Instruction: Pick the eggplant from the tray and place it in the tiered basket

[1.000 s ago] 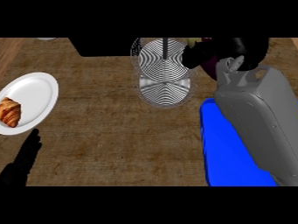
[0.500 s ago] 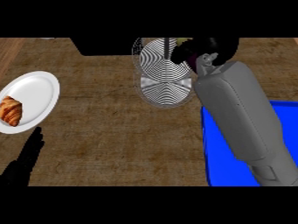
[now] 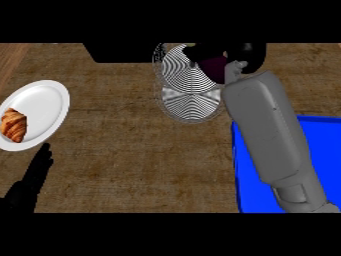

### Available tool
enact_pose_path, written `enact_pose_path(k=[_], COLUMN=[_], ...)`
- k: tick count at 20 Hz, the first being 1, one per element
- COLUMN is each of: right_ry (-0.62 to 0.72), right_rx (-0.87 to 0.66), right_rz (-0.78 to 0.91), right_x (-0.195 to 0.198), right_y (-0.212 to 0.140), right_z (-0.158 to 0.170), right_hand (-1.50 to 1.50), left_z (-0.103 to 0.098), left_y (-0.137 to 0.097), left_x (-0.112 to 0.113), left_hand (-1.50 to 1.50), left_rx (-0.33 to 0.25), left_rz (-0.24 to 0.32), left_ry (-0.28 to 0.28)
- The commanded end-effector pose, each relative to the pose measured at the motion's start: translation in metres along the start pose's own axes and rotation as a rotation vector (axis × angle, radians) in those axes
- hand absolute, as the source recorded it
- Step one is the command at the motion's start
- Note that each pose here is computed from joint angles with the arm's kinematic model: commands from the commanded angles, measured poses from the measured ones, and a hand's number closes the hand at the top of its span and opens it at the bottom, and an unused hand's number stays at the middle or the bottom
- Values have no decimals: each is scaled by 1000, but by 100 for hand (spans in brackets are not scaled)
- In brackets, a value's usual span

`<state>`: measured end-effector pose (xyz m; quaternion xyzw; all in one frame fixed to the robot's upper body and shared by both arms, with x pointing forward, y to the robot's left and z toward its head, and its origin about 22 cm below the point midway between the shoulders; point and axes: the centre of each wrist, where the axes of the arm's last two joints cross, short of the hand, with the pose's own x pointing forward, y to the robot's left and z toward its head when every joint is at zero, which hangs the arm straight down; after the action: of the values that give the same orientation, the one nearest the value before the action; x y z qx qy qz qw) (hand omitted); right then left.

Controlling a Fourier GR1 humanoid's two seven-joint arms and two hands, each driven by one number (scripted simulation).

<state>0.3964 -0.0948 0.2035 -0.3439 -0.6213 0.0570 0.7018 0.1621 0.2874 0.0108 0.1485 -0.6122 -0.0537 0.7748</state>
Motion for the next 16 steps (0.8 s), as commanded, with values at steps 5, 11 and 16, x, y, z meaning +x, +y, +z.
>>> enact_pose_path(k=[5,11,16], right_ry=[-76,-30,24], right_rx=[-173,-428,-498], right_rz=[-280,-308,-372], right_x=[0,-13,-46], right_y=[-17,-62,-112], right_z=[-9,-25,-20], right_hand=[-150,-150,-150], left_z=[-12,-6,-3], left_y=[-43,-31,-23], left_x=[-12,-18,-19], left_hand=[0,0,0], left_rx=[-9,39,84], left_rz=[106,114,106], left_ry=[22,67,81])
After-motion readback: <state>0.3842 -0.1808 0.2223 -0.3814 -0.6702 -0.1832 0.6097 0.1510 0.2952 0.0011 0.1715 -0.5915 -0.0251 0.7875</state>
